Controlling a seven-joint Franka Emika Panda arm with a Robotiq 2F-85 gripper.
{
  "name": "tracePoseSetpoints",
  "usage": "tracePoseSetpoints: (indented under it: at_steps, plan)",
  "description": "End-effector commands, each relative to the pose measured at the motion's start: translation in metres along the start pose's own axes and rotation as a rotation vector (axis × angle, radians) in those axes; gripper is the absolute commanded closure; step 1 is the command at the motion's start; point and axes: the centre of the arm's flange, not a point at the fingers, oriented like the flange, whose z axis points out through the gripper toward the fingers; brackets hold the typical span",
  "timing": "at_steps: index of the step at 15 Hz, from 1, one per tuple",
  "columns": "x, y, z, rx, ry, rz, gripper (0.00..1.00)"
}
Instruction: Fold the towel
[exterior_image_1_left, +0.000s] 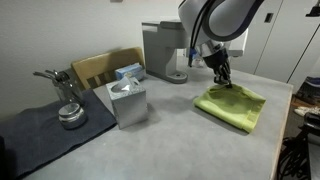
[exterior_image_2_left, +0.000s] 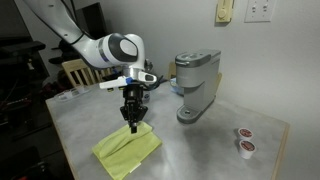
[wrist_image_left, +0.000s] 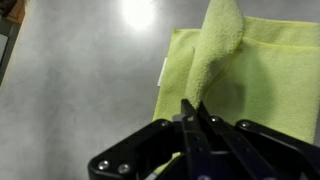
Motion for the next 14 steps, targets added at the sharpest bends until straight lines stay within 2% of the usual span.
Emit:
tracePoseSetpoints:
  at_steps: [1,6,14]
  plan:
    - [0.007,-0.012,0.011,0.013,0.020,-0.056,0.99]
    - [0.008,-0.018,0.019,0.002,0.001,-0.067,0.99]
    - [0.000,0.003,0.029,-0.012,-0.040,-0.027,0.99]
